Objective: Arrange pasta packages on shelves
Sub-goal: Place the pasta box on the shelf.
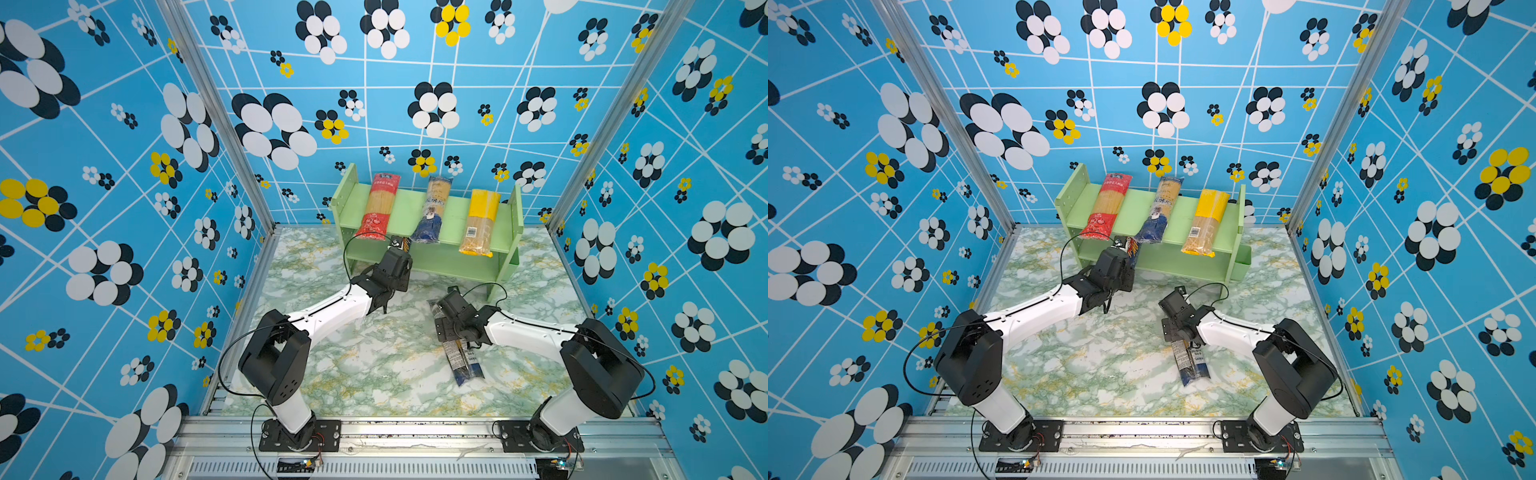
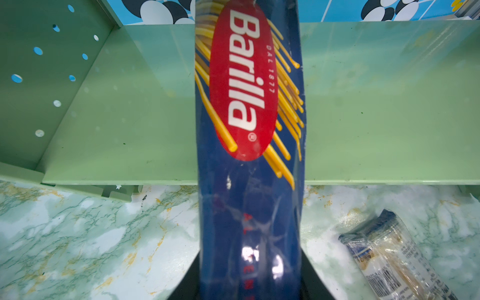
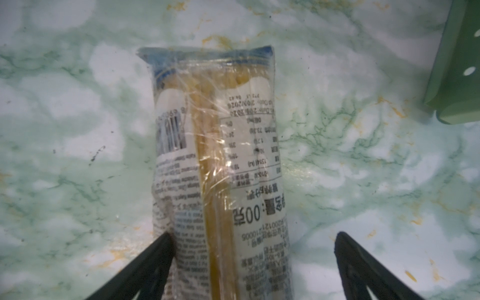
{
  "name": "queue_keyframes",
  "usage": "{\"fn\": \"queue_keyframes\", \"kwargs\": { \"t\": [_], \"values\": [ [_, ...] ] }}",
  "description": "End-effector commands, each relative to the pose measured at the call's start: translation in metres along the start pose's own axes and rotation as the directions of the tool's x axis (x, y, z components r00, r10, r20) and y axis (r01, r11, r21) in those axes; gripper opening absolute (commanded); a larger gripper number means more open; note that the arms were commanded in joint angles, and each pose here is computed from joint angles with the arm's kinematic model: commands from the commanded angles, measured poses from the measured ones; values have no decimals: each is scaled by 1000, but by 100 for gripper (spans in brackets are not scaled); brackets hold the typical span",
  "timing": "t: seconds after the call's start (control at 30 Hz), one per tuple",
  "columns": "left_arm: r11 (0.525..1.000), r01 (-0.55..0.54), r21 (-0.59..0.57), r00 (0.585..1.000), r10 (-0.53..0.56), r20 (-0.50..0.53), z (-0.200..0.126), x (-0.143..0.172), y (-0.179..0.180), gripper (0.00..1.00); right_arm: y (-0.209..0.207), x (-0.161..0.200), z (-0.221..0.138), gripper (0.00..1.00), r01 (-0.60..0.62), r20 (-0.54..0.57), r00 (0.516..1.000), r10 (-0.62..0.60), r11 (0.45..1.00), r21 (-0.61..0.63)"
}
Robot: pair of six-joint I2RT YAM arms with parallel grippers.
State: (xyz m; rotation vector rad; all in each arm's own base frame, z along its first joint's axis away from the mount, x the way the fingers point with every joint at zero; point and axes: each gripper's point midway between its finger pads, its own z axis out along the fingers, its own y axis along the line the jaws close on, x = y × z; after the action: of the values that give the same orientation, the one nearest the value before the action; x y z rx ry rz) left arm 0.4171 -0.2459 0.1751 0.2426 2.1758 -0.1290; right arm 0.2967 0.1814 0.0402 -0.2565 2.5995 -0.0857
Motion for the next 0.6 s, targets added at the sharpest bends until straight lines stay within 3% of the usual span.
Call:
{"fn": "queue_keyframes", "kwargs": {
  "t": [0.0,0.57],
  "values": [
    [996,90,9,968,-90,235,-17,-77,2,2,-13,19,6,99,17,-62,998,-14,999,46],
    [995,98,-1,971,-96,221,-11,-72,4,7,-12,19,6,99,19,-64,998,-16,999,45]
  ]
}}
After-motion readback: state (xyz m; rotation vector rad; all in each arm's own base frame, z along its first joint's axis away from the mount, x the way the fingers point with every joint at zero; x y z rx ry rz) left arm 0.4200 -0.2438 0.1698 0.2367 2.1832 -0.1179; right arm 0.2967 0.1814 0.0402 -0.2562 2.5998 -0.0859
